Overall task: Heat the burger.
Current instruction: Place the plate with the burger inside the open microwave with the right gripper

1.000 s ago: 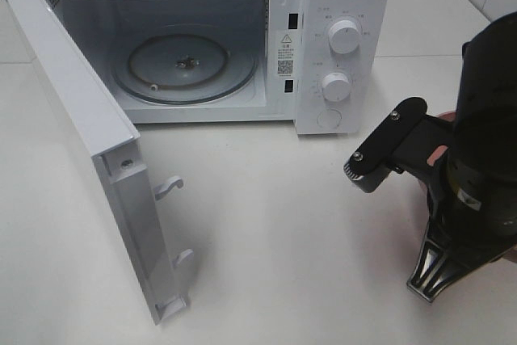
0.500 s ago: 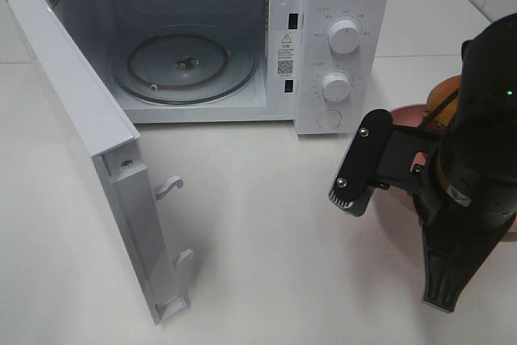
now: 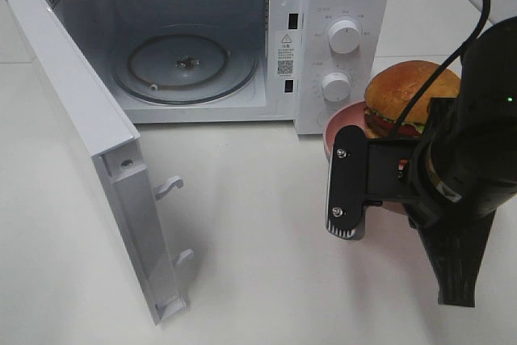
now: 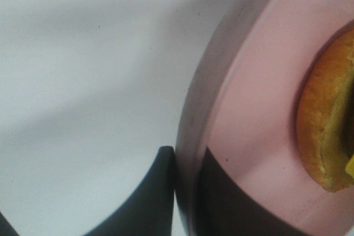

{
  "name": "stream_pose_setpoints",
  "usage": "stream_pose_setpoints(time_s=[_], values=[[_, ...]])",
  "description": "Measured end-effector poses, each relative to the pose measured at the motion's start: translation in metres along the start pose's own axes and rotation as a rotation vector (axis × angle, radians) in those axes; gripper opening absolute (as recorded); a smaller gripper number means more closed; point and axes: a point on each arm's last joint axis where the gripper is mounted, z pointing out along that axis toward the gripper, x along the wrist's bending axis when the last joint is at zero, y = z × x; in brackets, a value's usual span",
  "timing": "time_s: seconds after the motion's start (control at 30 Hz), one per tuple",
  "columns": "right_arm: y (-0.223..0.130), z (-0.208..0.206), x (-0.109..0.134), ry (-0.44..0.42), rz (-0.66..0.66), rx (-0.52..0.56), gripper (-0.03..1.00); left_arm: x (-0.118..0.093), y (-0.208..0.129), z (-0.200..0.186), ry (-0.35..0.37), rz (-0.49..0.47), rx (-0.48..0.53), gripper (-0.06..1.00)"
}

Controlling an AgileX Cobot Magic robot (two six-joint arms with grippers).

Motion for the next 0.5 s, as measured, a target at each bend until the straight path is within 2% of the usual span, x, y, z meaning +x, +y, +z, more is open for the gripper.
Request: stream_pose_setpoints(time_s=[0.27, 0.33, 0.43, 0.5], values=[[0.006, 0.000, -0.002, -0.021, -0.075, -0.061, 0.07, 0.000, 0.000, 0.000, 0.000, 0.000, 0.000, 0.97], [0.008, 0.000, -0.002, -0.033, -0.154, -0.089, 0.07, 0.000, 0.000, 0.000, 0.000, 0.000, 0.000, 0.97], [0.009, 0.000, -0.002, -0.035, -0.167, -0.099, 0.07, 0.000, 0.000, 0.000, 0.000, 0.000, 0.000, 0.97], [0.013, -0.001, -0.001, -0.038, -0.223, -0.147, 0.07, 0.000, 0.000, 0.000, 0.000, 0.000, 0.000, 0.97]])
